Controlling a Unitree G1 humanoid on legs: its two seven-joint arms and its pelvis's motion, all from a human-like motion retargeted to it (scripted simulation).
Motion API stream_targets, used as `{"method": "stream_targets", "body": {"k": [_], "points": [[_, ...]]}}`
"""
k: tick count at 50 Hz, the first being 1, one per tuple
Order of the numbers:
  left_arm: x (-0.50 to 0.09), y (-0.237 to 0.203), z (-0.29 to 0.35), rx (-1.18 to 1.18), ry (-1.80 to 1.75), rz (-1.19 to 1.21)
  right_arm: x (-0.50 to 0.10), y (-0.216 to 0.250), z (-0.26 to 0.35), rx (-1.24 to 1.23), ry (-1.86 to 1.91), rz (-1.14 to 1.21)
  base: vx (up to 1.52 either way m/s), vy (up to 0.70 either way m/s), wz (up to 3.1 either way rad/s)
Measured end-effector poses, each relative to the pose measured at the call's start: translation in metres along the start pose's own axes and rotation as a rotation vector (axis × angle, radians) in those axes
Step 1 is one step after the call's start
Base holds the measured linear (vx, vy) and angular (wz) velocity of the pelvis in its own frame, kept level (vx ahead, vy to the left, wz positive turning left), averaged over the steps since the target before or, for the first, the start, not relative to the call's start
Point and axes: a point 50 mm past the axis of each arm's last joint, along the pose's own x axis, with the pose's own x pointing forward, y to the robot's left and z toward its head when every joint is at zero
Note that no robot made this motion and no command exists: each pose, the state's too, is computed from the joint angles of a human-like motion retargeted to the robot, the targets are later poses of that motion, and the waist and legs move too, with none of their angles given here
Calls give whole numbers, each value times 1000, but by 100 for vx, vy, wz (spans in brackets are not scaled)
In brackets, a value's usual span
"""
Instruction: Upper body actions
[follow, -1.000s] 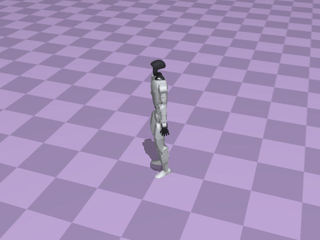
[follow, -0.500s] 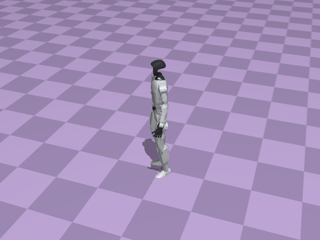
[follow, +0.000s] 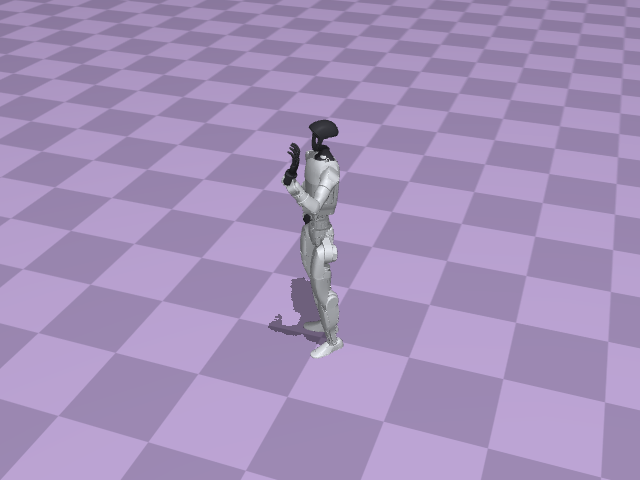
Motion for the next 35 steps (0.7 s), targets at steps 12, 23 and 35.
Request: {"method": "stream_targets", "body": {"k": [12,23,35], "points": [[37,-15,-17,-146,206,-275,-2,-16,-6,-31,42,1,2,8,-33],[-43,19,-2,183,-14,-404,-1,-3,-12,140,54,24,0,-1,-9],[-328,117,-33,404,771,-1354,-1,-7,-7,85,42,9,-1,-1,6]]}}
